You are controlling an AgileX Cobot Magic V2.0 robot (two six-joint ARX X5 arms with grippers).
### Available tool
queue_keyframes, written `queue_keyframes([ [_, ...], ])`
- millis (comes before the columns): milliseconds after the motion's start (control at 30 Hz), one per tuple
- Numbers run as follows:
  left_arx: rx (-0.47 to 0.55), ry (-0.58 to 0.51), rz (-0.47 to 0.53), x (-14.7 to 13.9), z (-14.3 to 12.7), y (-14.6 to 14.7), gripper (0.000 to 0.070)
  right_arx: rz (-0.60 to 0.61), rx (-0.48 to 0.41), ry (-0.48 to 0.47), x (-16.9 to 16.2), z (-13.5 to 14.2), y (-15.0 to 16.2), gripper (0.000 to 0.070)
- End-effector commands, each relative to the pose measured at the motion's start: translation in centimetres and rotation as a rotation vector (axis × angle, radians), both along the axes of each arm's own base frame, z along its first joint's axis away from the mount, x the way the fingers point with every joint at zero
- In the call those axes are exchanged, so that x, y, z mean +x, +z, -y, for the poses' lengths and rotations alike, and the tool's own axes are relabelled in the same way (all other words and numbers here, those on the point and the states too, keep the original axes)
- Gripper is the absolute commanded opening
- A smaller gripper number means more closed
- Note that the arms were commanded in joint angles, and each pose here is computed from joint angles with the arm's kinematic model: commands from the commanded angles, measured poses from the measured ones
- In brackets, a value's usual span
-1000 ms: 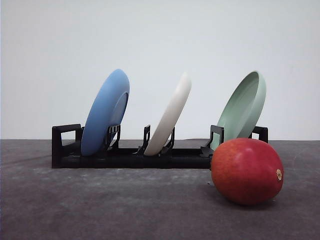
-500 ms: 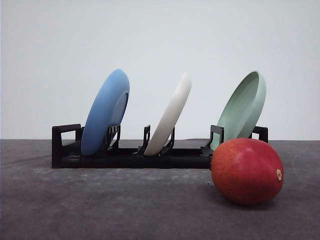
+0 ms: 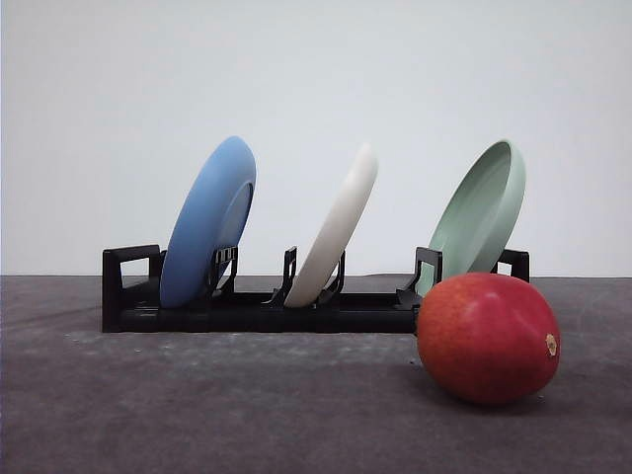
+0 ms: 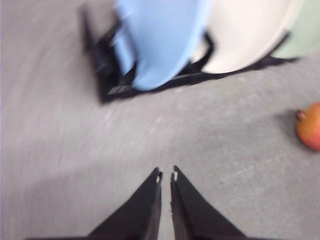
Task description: Place pomegranate in white plate
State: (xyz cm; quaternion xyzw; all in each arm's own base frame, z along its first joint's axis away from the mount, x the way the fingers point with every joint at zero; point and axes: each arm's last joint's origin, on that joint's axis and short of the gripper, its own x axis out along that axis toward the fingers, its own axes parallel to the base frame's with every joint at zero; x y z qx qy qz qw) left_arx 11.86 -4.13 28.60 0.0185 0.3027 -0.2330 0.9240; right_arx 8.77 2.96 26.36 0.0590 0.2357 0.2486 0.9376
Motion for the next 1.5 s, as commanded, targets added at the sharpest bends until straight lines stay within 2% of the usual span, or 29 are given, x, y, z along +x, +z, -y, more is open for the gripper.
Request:
queue_keyframes([
  [0,0.069,-0.083,0.086,0.2,0.3,0.8,0.0015,0.050,-0.036,0.040,0.0,-0.1,0.6,0.0009],
  [133,0.100,-0.139,0.134,0.2,0.7,1.0,0.0015,0.058,-0.046,0.060,-0.1,-0.3,0.6,0.0009],
  [200,0.099,-0.140,0.135,0.2,0.7,1.0,0.0039,0.060,-0.045,0.060,-0.1,-0.3,0.6,0.0041],
  [233,0.098,-0.141,0.135,0.2,0.7,1.0,0.0080,0.063,-0.044,0.060,-0.1,-0.3,0.7,0.0089],
  [333,0.087,-0.149,0.137,0.1,0.7,1.0,0.0356,0.075,-0.034,0.056,0.0,-0.3,0.8,0.0352],
  [400,0.079,-0.146,0.142,0.2,0.7,1.1,0.0407,0.087,-0.029,0.055,0.0,-0.3,0.9,0.0389],
  [500,0.064,-0.160,0.167,0.2,0.9,1.3,0.0405,0.104,-0.021,0.053,0.1,-0.3,1.1,0.0389],
  [700,0.072,-0.269,0.277,0.7,2.0,2.0,0.0406,0.112,-0.018,0.052,0.1,-0.3,1.3,0.0389],
  [1000,0.048,-0.399,0.346,3.2,5.8,1.7,0.0404,0.104,-0.004,0.045,0.1,-0.3,1.3,0.0389],
  [1167,0.043,-0.418,0.380,5.2,8.4,0.8,0.0398,0.104,-0.004,0.046,0.1,-0.3,1.3,0.0389],
  [1467,-0.041,-0.402,0.485,8.3,13.3,-1.0,0.0394,0.108,-0.003,0.045,0.1,-0.3,1.3,0.0389],
])
